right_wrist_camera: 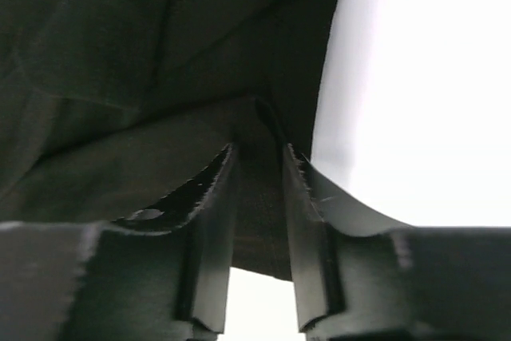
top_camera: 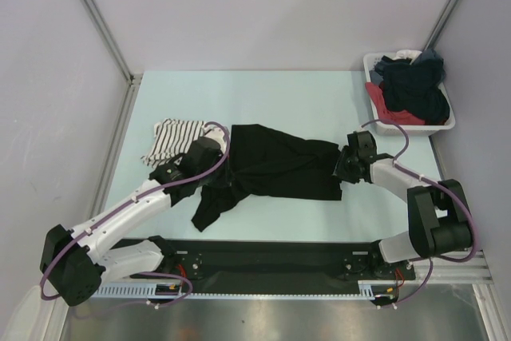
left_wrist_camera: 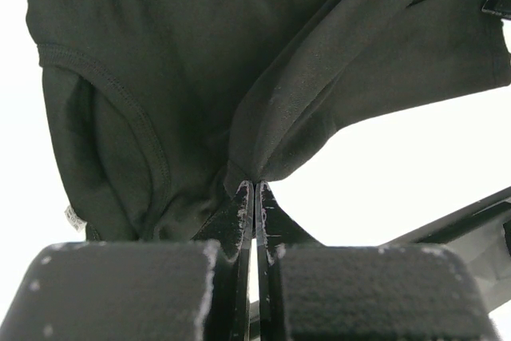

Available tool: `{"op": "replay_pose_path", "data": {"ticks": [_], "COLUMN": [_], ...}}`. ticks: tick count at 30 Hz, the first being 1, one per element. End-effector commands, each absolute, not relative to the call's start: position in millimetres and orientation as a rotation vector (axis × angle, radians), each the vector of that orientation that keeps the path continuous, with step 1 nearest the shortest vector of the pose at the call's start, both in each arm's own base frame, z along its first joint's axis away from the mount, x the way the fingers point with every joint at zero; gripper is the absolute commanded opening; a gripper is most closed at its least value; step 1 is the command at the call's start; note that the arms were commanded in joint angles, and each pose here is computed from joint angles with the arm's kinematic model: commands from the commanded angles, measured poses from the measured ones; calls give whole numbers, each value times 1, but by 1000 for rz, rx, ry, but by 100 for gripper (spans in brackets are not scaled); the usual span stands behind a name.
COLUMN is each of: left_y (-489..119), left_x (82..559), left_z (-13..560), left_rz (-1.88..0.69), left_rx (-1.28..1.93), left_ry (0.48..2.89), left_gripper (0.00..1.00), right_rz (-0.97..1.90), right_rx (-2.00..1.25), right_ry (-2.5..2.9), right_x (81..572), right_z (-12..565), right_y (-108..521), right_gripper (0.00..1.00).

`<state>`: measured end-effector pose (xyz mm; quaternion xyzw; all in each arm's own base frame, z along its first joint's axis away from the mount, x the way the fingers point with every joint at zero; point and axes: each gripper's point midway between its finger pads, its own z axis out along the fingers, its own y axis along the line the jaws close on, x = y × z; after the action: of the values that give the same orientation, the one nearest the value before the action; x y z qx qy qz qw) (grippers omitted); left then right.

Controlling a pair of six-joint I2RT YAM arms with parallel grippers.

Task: Fold and stack the tank tops

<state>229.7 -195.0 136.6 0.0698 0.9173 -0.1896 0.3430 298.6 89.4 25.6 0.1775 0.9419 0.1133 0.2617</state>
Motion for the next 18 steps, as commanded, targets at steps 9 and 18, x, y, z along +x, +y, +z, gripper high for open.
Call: {"op": "replay_pose_path", "data": {"ticks": [9, 18], "left_y": [-199, -198], "left_x": [235, 240], "left_z": [142, 156], "left_rz": [-516, -501], "left_rx": [170, 162], "left_ry": [2360, 2337], "left_gripper": [0, 0], "right_rz": [268, 187], "right_rx": [457, 492], "right_ry": [2474, 2320], "right_x": [315, 314], "right_z": [48, 111], "right_y": [85, 58], "right_gripper": [0, 0]}}
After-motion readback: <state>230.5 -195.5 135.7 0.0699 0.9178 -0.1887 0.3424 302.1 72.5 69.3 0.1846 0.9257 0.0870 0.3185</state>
